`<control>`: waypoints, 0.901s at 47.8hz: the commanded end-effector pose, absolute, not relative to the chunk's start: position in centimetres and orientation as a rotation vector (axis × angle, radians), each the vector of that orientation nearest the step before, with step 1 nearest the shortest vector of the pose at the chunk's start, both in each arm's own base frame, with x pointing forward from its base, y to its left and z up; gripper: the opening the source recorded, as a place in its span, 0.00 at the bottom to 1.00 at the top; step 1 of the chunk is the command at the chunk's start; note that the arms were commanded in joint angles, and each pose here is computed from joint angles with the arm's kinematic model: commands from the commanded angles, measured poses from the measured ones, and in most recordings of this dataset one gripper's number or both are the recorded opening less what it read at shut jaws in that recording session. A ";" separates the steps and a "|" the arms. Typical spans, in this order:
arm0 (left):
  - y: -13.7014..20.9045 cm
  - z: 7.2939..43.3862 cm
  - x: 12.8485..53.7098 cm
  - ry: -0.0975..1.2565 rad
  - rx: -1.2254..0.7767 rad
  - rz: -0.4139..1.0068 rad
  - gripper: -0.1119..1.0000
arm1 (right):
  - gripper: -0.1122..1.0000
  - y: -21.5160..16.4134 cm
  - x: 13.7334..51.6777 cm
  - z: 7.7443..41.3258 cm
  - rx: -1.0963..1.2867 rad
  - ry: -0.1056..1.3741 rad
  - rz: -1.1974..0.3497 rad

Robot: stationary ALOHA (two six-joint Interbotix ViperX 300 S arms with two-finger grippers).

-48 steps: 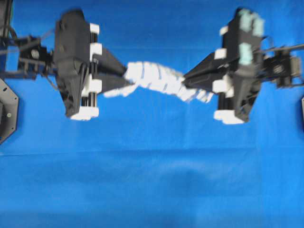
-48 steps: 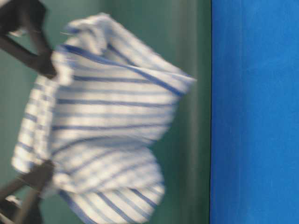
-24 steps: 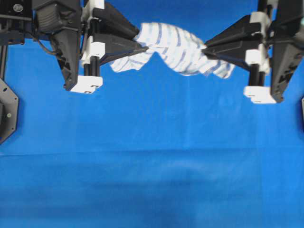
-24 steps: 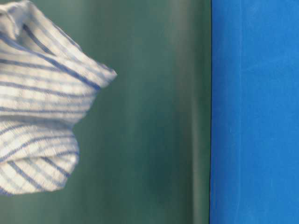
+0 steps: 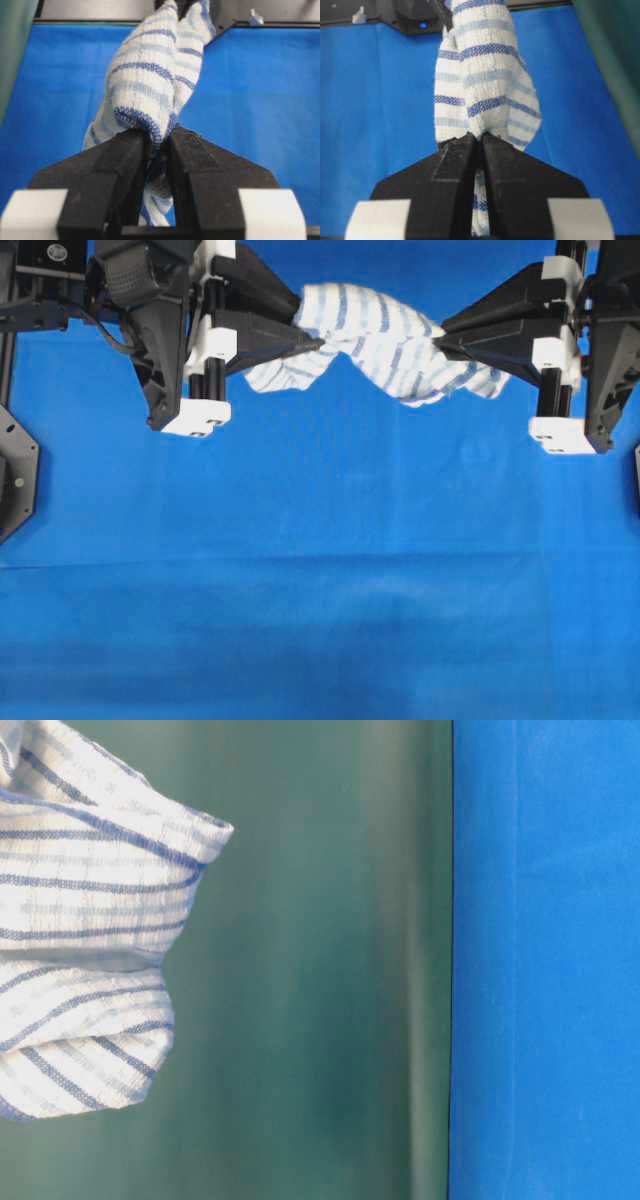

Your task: Lift the towel with both arms.

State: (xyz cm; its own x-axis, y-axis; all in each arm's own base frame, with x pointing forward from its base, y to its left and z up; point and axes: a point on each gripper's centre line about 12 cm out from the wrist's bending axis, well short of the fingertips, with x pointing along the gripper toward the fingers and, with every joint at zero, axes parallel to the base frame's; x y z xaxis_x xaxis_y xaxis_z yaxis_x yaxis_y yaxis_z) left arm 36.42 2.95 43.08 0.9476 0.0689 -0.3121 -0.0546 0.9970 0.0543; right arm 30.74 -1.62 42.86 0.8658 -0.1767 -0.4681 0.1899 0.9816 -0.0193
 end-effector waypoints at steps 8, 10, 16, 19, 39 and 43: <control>2.5 44.4 36.0 0.273 0.047 0.053 0.54 | 0.33 -1.7 30.4 44.1 0.005 0.451 -0.187; 2.4 44.5 36.0 0.268 0.048 0.052 0.66 | 0.45 -1.7 30.5 44.0 -0.001 0.453 -0.188; 2.1 44.3 36.1 0.271 0.050 0.043 0.92 | 0.71 -1.9 30.5 43.9 -0.016 0.459 -0.200; 2.0 44.2 36.0 0.274 0.052 0.039 0.93 | 0.69 -1.9 30.5 43.8 -0.020 0.459 -0.204; 0.3 38.1 36.7 0.386 0.055 -0.008 0.92 | 0.68 -1.7 32.0 38.4 0.002 0.558 -0.195; 0.4 35.9 37.0 0.402 0.053 -0.007 0.92 | 0.68 -1.6 32.3 36.4 0.013 0.579 -0.188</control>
State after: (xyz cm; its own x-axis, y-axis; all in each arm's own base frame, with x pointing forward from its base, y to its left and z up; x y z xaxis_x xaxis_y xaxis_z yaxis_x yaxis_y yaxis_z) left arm 36.84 0.40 36.45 0.9124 0.0033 -0.4093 0.0186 0.9986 0.0495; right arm 32.09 -1.62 37.00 0.8126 -0.1809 -0.5540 0.1837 0.9817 -0.0511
